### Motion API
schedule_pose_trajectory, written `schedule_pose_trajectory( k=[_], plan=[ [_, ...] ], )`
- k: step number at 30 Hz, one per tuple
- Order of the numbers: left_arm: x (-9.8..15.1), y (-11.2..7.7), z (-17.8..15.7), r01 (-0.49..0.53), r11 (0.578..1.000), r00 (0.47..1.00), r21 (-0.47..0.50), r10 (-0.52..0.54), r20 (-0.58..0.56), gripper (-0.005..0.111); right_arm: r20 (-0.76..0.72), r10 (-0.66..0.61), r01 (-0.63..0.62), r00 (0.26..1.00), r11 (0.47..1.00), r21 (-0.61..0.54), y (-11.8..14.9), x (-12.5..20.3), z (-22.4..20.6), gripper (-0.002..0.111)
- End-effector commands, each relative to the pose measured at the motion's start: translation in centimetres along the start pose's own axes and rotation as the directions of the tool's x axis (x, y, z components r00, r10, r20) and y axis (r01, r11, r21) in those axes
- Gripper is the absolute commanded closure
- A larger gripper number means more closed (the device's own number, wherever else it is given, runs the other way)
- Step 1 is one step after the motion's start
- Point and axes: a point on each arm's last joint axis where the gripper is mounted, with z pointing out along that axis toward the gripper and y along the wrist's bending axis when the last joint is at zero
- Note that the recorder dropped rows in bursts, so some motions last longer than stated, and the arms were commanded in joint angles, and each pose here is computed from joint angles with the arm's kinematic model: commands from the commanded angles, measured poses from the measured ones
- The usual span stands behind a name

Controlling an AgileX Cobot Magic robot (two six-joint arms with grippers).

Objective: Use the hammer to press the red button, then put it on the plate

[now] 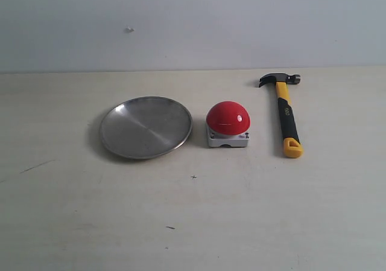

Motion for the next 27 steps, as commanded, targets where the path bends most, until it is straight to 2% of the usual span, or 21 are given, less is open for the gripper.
schedule_pose_trajectory(
  k=[1,7,13,16,23,27],
  plan=[
    [-0.1,0.0,0.0,-0.001,1.000,1.000,-0.002,0.001,0.013,0.107,-0.080,-0.023,0.024,0.997,1.000,0.011,-0.6,1.1,3.7,0.108],
    [-0.1,0.0,0.0,-0.001,1.000,1.000,-0.002,0.001,0.013,0.107,-0.191,-0.018,0.020,0.981,1.000,0.007,-0.9,3.6,9.3,0.108],
    [-0.1,0.0,0.0,-0.001,1.000,1.000,-0.002,0.001,0.013,0.107,-0.263,-0.007,0.008,0.965,1.000,0.003,-1.1,5.7,12.9,0.108],
    [-0.1,0.0,0.0,-0.001,1.000,1.000,-0.002,0.001,0.013,0.107,-0.290,0.009,-0.010,0.957,1.000,-0.002,-1.0,6.5,14.2,0.099],
    [-0.1,0.0,0.0,-0.001,1.000,1.000,-0.002,0.001,0.013,0.107,-0.322,0.032,-0.052,0.946,0.997,-0.055,-0.6,7.6,15.8,0.068],
    [-0.1,0.0,0.0,-0.001,1.000,1.000,-0.002,0.001,0.013,0.107,-0.322,0.033,-0.054,0.946,0.997,-0.057,-0.5,7.6,15.8,0.065]
  ],
)
